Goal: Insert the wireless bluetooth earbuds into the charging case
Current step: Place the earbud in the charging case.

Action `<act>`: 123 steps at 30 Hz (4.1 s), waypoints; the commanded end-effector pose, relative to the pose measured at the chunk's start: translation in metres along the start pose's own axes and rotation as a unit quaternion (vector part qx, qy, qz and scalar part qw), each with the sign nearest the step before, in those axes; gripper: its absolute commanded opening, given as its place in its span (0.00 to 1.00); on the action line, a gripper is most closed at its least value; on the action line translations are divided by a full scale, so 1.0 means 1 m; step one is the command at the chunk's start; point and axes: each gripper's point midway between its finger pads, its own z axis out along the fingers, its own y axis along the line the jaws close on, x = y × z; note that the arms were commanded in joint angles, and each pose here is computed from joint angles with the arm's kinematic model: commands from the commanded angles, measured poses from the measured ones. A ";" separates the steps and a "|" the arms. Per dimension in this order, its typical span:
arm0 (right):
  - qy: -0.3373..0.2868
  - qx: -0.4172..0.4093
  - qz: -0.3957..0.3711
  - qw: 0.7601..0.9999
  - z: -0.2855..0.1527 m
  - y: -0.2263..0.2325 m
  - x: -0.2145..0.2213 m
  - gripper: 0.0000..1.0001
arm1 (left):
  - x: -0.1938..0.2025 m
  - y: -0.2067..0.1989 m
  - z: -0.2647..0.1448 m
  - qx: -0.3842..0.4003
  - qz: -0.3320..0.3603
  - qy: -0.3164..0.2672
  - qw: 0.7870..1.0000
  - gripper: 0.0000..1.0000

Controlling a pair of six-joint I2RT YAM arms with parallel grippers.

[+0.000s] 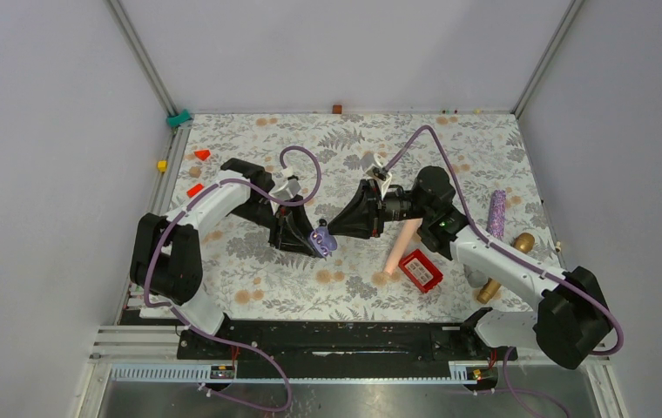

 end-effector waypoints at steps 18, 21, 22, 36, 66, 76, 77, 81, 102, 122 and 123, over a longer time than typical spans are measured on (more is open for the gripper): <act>0.018 -0.081 -0.022 0.996 0.005 0.027 0.010 0.29 | -0.021 -0.009 0.003 -0.001 0.024 -0.043 0.999 0.00; 0.020 -0.082 -0.021 0.996 0.006 0.026 0.012 0.29 | -0.019 -0.008 0.003 -0.001 0.023 -0.040 0.999 0.00; 0.021 -0.083 -0.020 0.996 0.006 0.026 0.013 0.29 | -0.019 -0.008 0.003 -0.001 0.025 -0.038 0.999 0.00; 0.028 -0.059 -0.050 0.997 0.002 0.028 0.012 0.35 | -0.012 -0.011 0.001 0.000 0.043 -0.011 0.999 0.00; 0.010 -0.042 -0.001 0.999 0.018 0.016 0.020 0.37 | -0.007 -0.004 -0.002 0.000 0.031 0.009 0.999 0.00; 0.017 -0.041 -0.011 0.999 0.017 0.017 0.021 0.37 | -0.008 -0.005 -0.002 -0.001 0.032 0.008 0.999 0.00; 0.019 -0.041 -0.011 0.999 0.017 0.017 0.022 0.37 | -0.008 -0.005 -0.002 0.000 0.032 0.008 0.999 0.00; 0.026 -0.035 -0.007 0.999 0.017 0.013 0.026 0.37 | -0.008 -0.006 -0.002 0.000 0.032 0.008 0.999 0.00; 0.038 0.008 -0.021 0.999 0.015 -0.002 0.030 0.36 | -0.009 -0.006 -0.002 -0.001 0.035 0.009 0.999 0.00; 0.006 -0.010 -0.009 1.000 0.017 0.006 0.023 0.38 | -0.009 -0.006 -0.002 -0.001 0.035 0.010 0.999 0.00; 0.005 -0.005 -0.008 1.000 0.017 0.003 0.024 0.38 | -0.009 -0.006 -0.002 -0.001 0.035 0.010 0.999 0.00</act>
